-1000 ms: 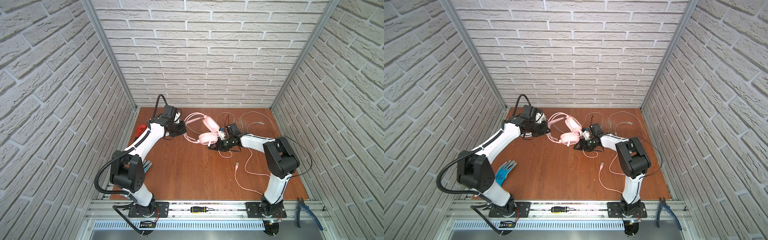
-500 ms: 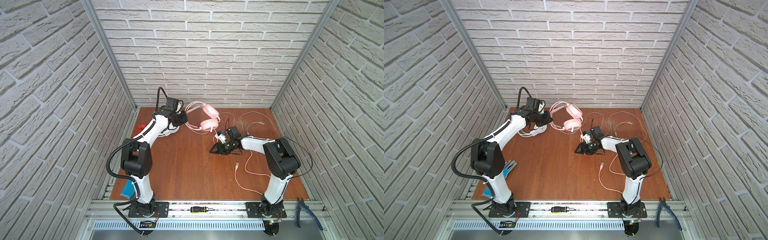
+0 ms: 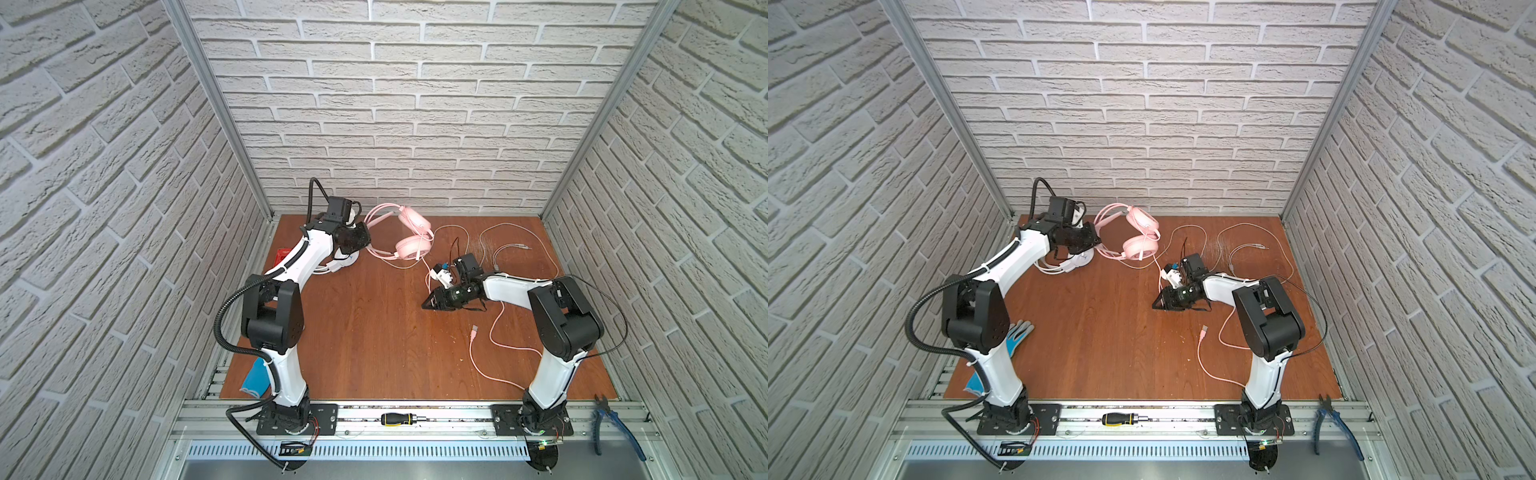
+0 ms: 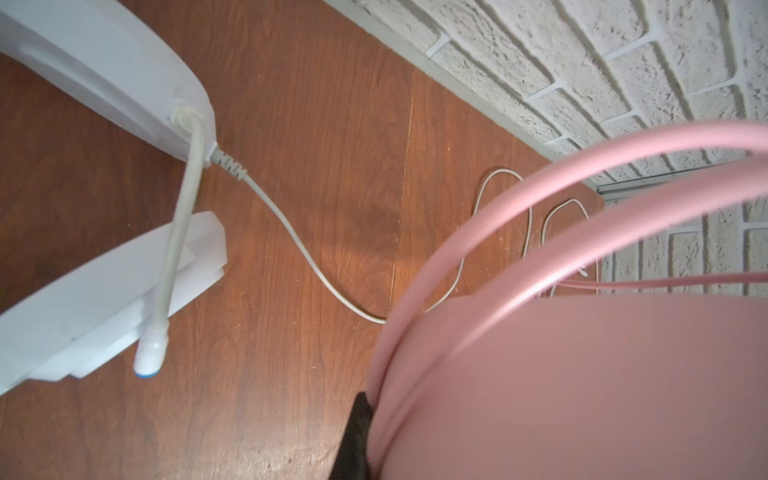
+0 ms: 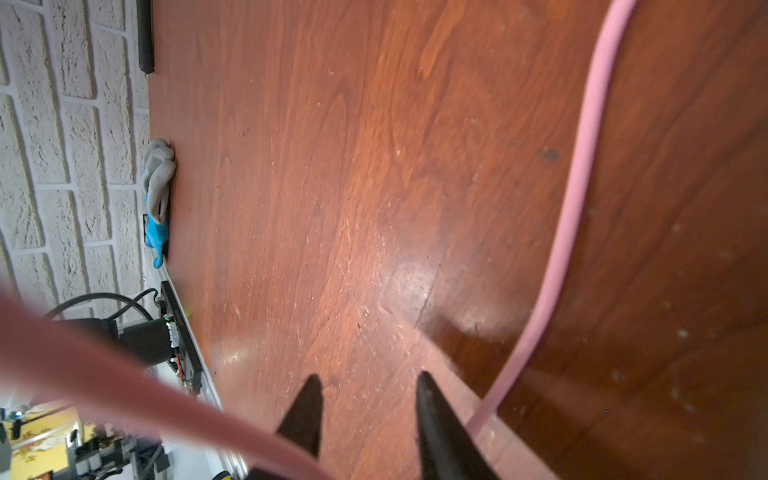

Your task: Wrap the headphones

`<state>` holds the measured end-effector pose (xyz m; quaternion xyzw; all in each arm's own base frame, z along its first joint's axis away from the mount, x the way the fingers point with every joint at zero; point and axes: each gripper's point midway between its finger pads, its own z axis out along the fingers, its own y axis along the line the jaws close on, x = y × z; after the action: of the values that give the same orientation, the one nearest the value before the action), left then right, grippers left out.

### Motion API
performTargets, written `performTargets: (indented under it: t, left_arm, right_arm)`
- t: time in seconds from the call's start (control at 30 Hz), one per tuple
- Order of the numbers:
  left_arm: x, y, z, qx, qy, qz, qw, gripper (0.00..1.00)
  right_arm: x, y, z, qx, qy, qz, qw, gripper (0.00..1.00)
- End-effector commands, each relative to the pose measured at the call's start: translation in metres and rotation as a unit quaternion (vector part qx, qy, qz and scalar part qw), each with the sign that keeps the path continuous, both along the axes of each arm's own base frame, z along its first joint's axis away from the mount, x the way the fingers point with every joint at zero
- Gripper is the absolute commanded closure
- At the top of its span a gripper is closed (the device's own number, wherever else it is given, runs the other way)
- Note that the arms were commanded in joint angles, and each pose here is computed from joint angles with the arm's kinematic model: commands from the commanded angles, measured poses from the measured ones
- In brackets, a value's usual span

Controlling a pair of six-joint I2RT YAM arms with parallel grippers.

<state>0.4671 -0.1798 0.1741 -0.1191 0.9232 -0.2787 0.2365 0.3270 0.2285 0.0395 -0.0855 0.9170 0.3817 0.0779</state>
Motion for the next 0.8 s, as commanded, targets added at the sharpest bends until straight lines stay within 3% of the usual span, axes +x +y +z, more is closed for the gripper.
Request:
performTargets:
  t: [0.0, 0.17, 0.77]
  left_arm:
    - [0.005, -0.006, 0.037, -0.032, -0.044, 0.001, 0.999, 1.0]
    - [0.005, -0.003, 0.034, -0.041, -0.031, 0.014, 0.999, 1.0]
    - [0.004, 0.021, 0.023, -0.015, 0.007, 0.089, 0.996, 1.0]
  right_arm:
    - [0.003, 0.006, 0.011, 0.011, -0.018, 0.011, 1.0, 0.76]
    - [-0.005, 0.006, 0.027, 0.01, -0.037, 0.03, 0.999, 0.94]
    - [-0.059, 0.004, 0.085, -0.07, -0.134, 0.145, 0.978, 0.94]
